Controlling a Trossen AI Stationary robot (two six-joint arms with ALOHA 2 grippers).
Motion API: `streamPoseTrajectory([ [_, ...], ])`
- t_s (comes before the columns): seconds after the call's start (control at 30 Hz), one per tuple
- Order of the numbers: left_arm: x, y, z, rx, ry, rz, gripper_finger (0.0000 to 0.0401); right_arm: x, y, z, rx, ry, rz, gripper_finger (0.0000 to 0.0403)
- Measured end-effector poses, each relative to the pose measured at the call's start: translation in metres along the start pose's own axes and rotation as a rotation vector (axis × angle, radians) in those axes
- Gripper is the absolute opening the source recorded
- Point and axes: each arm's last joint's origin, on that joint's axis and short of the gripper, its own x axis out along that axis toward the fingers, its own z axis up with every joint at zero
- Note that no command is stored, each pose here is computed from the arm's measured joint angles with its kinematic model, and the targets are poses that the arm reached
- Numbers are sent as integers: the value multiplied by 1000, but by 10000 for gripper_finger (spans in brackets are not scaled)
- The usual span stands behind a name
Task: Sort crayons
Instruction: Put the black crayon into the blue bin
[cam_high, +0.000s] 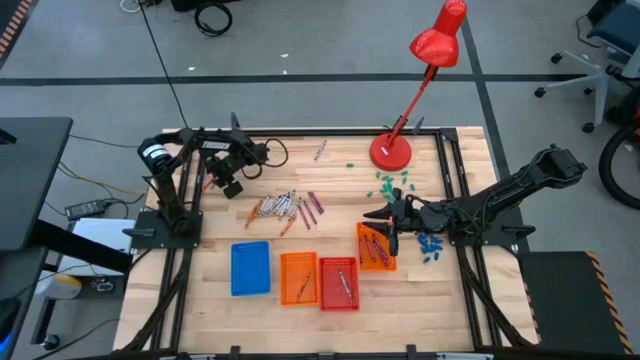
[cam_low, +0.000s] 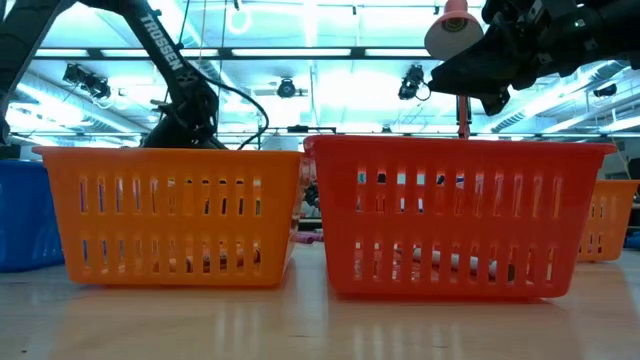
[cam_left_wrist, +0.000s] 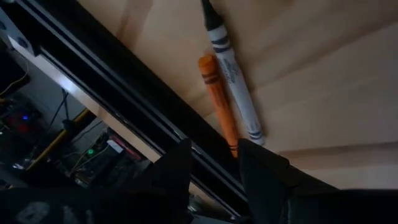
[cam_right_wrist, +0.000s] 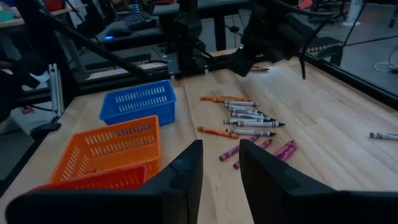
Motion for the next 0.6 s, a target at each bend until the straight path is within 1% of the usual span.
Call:
streamPoseTrajectory([
  [0.3,7,11,7,14,-30,-19,142,0,0,0,0,0,0,110],
  [0.43,10,14,7,14,-16,-96,142,0,0,0,-1,0,0,110],
  [0.6,13,18,8,-6,-9,-117,142,0,0,0,-2,1,-1,110],
])
